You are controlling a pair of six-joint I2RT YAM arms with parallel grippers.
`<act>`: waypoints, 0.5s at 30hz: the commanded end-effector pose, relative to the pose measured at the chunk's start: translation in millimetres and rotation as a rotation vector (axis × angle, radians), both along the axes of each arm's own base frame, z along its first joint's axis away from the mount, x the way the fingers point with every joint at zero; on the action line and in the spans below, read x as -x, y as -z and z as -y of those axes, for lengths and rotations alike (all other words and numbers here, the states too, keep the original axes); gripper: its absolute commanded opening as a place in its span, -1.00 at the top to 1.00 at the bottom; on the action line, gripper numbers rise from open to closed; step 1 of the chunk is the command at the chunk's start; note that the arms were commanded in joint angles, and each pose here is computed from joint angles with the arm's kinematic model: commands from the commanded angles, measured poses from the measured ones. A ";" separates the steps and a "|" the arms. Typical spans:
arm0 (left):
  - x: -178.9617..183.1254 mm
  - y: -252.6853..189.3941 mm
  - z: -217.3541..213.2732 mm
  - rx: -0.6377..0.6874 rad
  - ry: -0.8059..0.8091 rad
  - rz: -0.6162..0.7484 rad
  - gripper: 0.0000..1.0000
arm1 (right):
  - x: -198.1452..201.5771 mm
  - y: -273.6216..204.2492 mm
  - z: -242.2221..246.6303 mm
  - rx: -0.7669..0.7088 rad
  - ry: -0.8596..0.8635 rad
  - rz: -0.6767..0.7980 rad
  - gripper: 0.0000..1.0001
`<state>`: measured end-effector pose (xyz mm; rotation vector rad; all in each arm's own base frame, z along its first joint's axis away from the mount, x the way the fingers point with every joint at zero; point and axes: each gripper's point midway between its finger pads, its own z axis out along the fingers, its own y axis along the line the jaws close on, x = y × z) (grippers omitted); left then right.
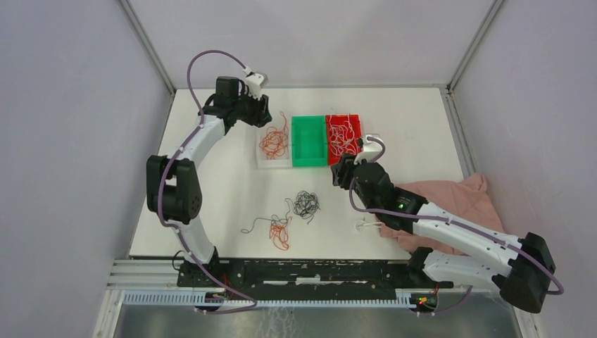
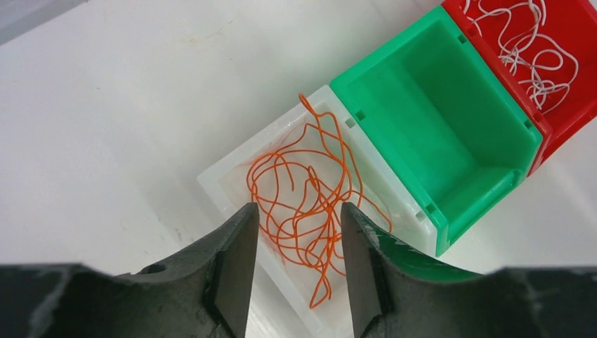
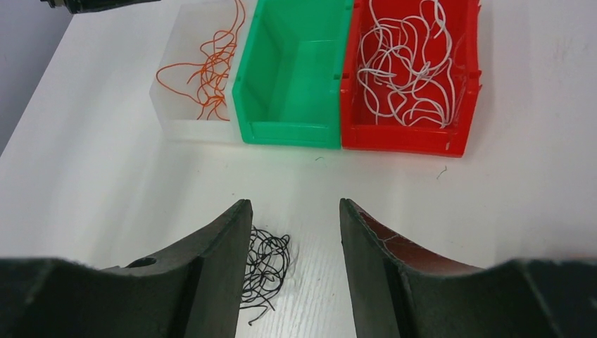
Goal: Untangle the cables
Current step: Place the cable in the bin.
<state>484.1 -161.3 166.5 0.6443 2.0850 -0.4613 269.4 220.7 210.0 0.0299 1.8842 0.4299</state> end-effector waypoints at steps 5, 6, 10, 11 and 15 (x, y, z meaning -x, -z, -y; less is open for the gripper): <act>39.0 -43.1 2.8 0.060 0.058 0.031 -0.32 | 20.8 -12.3 -67.6 0.011 -0.350 -0.041 -0.10; 46.5 -49.6 3.3 0.079 0.075 0.024 -0.43 | 28.9 -10.2 -79.0 0.028 -0.414 -0.049 -0.12; 85.8 -70.0 -2.9 0.105 0.158 0.001 -0.66 | 75.6 6.7 -126.7 0.100 -0.685 -0.067 -0.12; 94.7 -71.0 -7.2 0.102 0.172 0.000 -0.72 | 86.1 12.1 -136.8 0.109 -0.739 -0.077 -0.11; 119.8 -69.5 -27.9 0.089 0.182 -0.008 -0.80 | 124.7 40.9 -167.3 0.167 -0.903 -0.128 -0.11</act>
